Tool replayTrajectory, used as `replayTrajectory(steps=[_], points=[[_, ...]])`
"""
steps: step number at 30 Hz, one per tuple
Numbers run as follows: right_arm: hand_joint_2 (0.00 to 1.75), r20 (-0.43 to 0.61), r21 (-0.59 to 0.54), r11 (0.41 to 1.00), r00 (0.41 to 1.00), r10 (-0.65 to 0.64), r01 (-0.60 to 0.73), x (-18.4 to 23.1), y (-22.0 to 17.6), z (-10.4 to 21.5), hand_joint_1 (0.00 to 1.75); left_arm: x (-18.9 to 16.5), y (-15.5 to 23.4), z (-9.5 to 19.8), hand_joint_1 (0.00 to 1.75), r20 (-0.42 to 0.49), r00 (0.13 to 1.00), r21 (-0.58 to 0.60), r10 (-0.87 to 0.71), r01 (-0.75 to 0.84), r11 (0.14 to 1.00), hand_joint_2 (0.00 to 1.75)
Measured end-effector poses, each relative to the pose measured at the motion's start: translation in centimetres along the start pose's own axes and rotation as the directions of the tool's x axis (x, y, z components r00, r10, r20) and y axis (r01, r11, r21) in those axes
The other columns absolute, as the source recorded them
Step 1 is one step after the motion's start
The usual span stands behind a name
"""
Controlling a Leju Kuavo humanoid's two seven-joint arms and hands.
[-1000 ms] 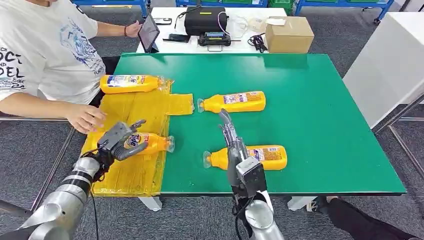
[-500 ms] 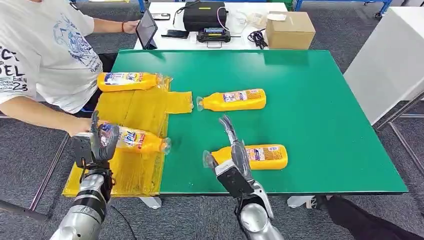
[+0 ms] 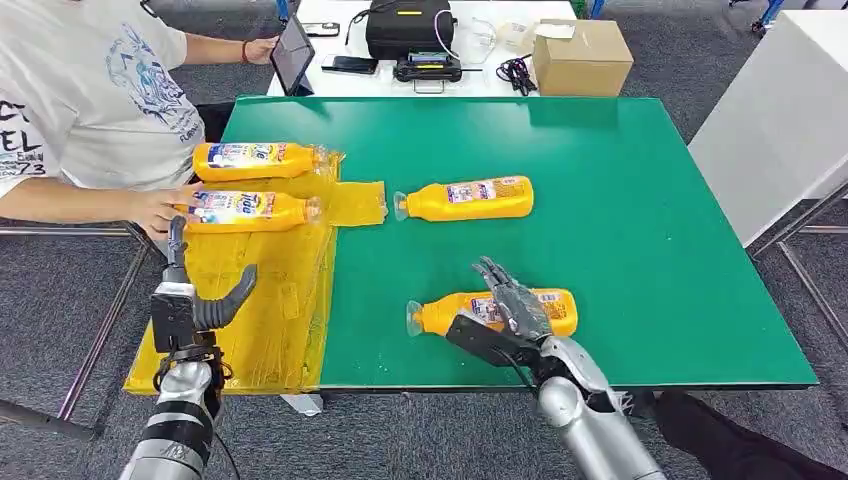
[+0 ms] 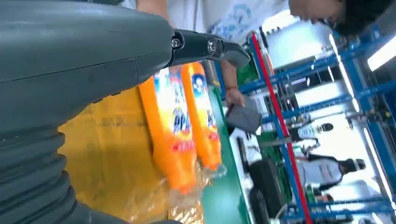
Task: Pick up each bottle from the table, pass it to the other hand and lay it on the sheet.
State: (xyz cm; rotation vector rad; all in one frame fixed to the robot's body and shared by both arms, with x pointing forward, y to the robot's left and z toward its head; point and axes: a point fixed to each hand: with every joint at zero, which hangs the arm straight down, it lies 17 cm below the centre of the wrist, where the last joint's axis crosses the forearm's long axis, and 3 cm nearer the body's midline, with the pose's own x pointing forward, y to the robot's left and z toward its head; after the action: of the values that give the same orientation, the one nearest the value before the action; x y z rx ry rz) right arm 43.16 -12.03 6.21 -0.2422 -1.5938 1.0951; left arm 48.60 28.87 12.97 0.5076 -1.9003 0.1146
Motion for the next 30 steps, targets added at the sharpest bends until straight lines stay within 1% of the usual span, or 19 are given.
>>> replayTrajectory(steps=[4, 10, 12, 21, 26, 30], points=[[1.75, -0.040, 0.050, 0.997, 0.998, 0.057, -0.055, -2.6, -0.7, 0.4, 0.00, 0.4, -1.1, 0.3, 0.00, 0.006, 1.000, -0.025, 0.012, -0.012, 1.000, 1.75], [1.75, -0.047, 0.065, 0.995, 0.996, 0.076, -0.073, -3.2, -0.8, 0.5, 0.00, 0.7, -1.6, 0.4, 0.00, 0.010, 1.000, -0.038, 0.018, -0.018, 0.999, 1.75], [1.75, -0.060, 0.074, 0.993, 0.994, 0.093, -0.089, -4.1, -1.1, 0.7, 0.00, 1.0, -2.3, 0.5, 0.00, 0.014, 1.000, -0.052, 0.027, -0.026, 0.998, 1.75], [1.75, -0.088, 0.206, 0.976, 0.992, 0.088, -0.068, -5.8, 0.4, 1.1, 0.00, 1.3, -4.4, 1.2, 0.00, 0.003, 0.998, -0.101, 0.060, -0.060, 0.993, 1.75], [1.75, -0.106, 0.286, 0.954, 0.986, 0.126, -0.091, -7.1, 0.8, 1.2, 0.00, 0.9, -6.2, 1.9, 0.00, -0.025, 0.996, -0.141, 0.081, -0.084, 0.987, 1.75], [1.75, -0.116, 0.314, 0.942, 0.980, 0.159, -0.115, -8.1, 0.8, 1.3, 0.00, 0.4, -7.0, 2.4, 0.00, -0.047, 0.995, -0.153, 0.087, -0.093, 0.984, 1.75]])
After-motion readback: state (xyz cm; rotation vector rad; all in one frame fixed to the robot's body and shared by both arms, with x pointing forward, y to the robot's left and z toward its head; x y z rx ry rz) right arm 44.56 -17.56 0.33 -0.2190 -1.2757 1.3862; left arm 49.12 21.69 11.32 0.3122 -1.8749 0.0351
